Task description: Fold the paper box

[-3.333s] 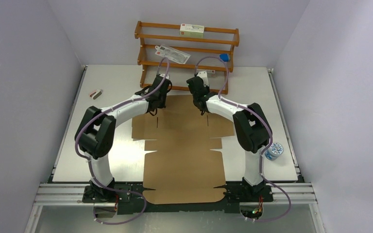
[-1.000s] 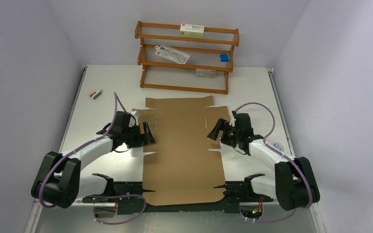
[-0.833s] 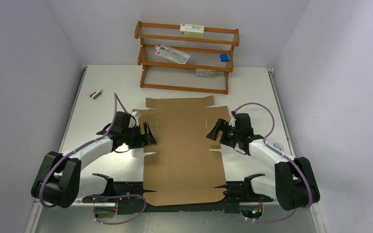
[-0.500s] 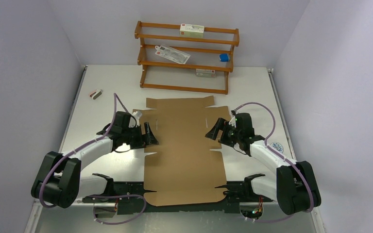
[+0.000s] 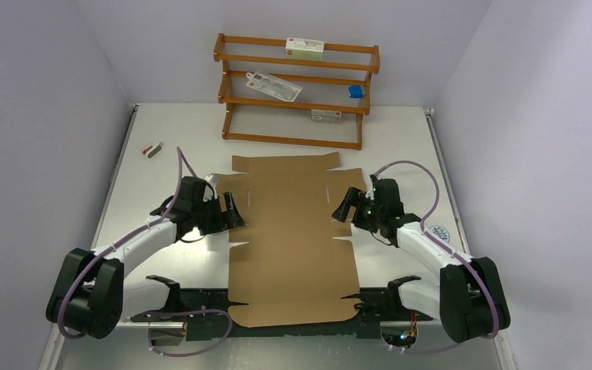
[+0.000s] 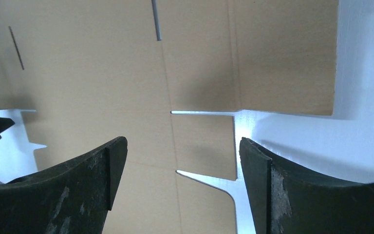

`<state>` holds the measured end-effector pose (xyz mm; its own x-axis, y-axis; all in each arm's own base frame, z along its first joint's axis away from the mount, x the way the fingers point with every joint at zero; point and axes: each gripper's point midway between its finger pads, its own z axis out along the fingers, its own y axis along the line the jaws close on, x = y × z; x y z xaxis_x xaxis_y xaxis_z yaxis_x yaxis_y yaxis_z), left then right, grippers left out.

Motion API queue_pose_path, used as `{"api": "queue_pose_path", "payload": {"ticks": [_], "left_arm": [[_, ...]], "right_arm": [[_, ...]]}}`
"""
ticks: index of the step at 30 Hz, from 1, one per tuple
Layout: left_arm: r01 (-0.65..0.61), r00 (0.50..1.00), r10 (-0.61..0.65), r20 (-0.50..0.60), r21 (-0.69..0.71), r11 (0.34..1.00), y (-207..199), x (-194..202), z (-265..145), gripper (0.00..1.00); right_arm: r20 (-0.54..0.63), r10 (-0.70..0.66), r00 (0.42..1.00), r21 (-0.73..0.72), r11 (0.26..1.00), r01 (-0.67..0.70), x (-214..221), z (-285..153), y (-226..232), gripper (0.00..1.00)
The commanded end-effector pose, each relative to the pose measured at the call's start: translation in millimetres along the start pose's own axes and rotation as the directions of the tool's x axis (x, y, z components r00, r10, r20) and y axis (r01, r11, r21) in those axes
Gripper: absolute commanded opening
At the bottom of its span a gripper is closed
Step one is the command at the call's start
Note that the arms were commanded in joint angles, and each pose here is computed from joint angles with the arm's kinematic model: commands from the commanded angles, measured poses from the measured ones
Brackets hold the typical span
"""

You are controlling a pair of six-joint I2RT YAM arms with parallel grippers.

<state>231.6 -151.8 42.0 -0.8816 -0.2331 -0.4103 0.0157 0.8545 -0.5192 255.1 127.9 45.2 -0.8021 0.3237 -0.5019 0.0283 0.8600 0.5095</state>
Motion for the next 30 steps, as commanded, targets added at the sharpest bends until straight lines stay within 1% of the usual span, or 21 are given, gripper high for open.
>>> {"api": "queue_pose_path", "payload": {"ticks": [1,4,6,8,11,15,17,20,24,25,27,30], "left_arm": [[0.034,0.998,-0.03,0.053,-0.082,0.996,16,-8,5,0.85],[0.073,0.991,-0.05,0.128,-0.18,0.981,32,-18,-3,0.86],[0.117,0.976,-0.064,0.207,-0.252,0.961,45,-28,-12,0.87],[0.159,0.958,-0.082,0.274,-0.274,0.948,50,-37,-20,0.88],[0.199,0.937,-0.104,0.335,-0.262,0.945,48,-49,-24,0.87],[0.218,0.926,-0.111,0.36,-0.273,0.937,53,-62,-19,0.86],[0.238,0.928,-0.13,0.349,-0.289,0.927,60,-64,-14,0.85],[0.262,0.927,-0.165,0.336,-0.266,0.928,65,-65,-6,0.82],[0.238,0.935,-0.164,0.313,-0.218,0.947,57,-68,2,0.69],[0.23,0.939,-0.16,0.304,-0.212,0.95,56,-68,3,0.64],[0.214,0.947,-0.156,0.282,-0.188,0.959,50,-67,6,0.51],[0.192,0.952,-0.144,0.268,-0.162,0.968,45,-65,6,0.39]], "right_arm": [[0.01,-0.041,0.999,0.036,0.999,0.04,-5,6,-3,0.89],[-0.008,-0.049,0.999,0.028,0.998,0.049,2,12,-1,0.89],[-0.016,-0.052,0.999,0.017,0.998,0.052,5,14,1,0.89],[-0.024,-0.058,0.998,0.005,0.998,0.058,8,16,3,0.89],[-0.027,-0.072,0.997,-0.009,0.997,0.072,8,16,6,0.89],[-0.016,-0.1,0.995,-0.022,0.995,0.099,4,14,10,0.89],[-0.007,-0.116,0.993,-0.034,0.993,0.115,1,12,13,0.89],[0.003,-0.131,0.991,-0.046,0.99,0.131,0,10,16,0.89],[0.009,-0.158,0.987,-0.056,0.986,0.158,0,7,19,0.89],[0.01,-0.164,0.986,-0.054,0.985,0.165,0,7,18,0.89],[0.015,-0.173,0.985,-0.046,0.984,0.174,0,7,17,0.89],[0.023,-0.174,0.984,-0.036,0.984,0.175,-3,6,17,0.89]]}}
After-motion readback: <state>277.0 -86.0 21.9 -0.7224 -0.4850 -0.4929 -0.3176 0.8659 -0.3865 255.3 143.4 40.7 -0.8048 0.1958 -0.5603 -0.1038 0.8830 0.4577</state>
